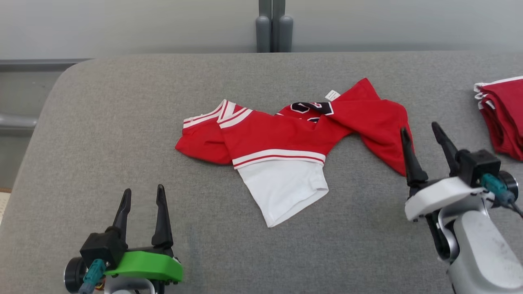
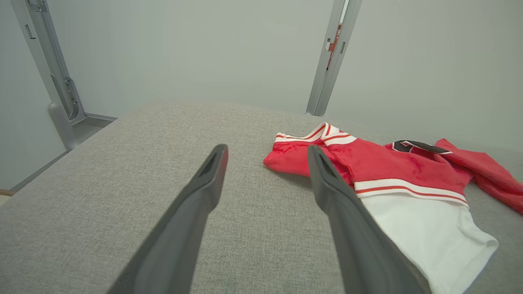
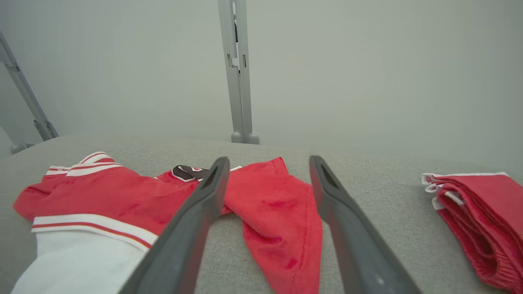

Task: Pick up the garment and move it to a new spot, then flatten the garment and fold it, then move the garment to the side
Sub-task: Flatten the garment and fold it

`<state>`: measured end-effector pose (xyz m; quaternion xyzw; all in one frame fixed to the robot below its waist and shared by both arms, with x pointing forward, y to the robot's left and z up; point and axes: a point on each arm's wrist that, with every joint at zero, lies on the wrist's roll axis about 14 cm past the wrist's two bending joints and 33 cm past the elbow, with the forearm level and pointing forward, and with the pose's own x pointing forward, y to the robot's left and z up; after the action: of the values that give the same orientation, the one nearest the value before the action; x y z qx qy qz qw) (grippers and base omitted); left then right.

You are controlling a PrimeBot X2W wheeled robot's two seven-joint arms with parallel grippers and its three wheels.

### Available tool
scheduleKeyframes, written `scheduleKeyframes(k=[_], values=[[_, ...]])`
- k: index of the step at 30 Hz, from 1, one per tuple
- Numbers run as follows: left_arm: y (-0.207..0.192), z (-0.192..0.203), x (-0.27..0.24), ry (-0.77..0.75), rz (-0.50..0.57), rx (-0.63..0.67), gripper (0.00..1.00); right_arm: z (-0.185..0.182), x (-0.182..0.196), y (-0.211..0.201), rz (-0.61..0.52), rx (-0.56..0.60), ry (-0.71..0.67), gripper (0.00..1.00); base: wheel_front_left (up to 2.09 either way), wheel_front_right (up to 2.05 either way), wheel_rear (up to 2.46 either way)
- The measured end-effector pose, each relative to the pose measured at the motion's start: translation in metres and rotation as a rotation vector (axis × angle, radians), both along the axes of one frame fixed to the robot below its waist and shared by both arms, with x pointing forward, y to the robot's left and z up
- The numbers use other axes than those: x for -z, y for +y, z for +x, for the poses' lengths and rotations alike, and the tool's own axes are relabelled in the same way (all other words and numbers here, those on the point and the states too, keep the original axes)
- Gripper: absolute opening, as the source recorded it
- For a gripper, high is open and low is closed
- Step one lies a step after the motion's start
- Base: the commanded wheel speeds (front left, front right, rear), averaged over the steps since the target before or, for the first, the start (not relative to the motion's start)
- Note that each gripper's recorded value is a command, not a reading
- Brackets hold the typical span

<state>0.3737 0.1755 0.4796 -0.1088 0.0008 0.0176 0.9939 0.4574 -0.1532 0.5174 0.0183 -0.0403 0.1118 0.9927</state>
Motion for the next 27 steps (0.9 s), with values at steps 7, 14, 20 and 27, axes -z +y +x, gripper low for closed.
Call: scheduleKeyframes(k=[7,14,20,27], values=[[-0.011,-0.013,-0.001,-0.003,-0.024,0.026,1.00,-0.047,0.004,-0.003,0.056,0.067,-0.004,1.00,0.00,0.00,0.00],[-0.016,-0.024,0.000,0.002,-0.036,0.036,1.00,-0.067,0.010,-0.001,0.065,0.083,0.010,1.00,0.00,0.00,0.00],[-0.016,-0.027,0.000,0.003,-0.037,0.034,1.00,-0.068,0.006,0.002,0.062,0.074,-0.003,1.00,0.00,0.00,0.00],[-0.017,-0.031,0.000,0.002,-0.036,0.038,1.00,-0.069,0.004,0.006,0.062,0.064,-0.008,1.00,0.00,0.00,0.00]])
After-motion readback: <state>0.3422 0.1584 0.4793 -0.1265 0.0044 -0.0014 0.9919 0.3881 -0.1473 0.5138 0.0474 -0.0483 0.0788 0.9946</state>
